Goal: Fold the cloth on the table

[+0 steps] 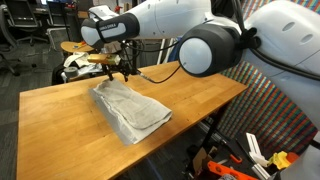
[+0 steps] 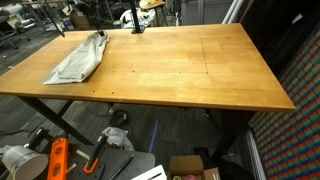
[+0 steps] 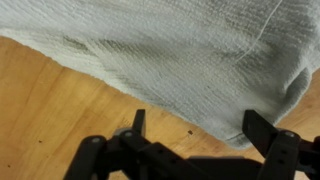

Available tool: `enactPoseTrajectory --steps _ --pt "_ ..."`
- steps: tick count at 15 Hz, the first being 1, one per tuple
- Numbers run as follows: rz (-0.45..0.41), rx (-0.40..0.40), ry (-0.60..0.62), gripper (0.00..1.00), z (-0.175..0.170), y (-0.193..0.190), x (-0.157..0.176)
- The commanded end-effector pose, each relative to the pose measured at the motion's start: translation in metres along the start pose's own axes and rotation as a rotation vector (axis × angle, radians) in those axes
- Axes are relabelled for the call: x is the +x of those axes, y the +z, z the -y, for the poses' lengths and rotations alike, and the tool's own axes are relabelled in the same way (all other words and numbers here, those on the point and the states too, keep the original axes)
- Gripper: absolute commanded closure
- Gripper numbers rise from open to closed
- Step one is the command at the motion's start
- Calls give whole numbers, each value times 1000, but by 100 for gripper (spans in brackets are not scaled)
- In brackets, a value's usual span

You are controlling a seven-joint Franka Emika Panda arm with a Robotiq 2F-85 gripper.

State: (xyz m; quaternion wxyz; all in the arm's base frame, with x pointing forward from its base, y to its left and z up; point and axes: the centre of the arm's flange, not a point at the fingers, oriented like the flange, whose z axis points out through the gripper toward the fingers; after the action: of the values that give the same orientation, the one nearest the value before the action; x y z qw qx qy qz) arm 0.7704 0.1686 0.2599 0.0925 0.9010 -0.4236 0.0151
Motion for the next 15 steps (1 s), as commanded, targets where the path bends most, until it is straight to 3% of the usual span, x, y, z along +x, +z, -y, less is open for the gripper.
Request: enactPoseTrajectory --steps 1,6,10,15 --pt "57 102 -26 0 -76 -1 5" --pt "104 278 19 0 -89 2 12" --pt "202 376 25 0 -93 -4 0" --pt "144 493 71 0 -85 6 -22"
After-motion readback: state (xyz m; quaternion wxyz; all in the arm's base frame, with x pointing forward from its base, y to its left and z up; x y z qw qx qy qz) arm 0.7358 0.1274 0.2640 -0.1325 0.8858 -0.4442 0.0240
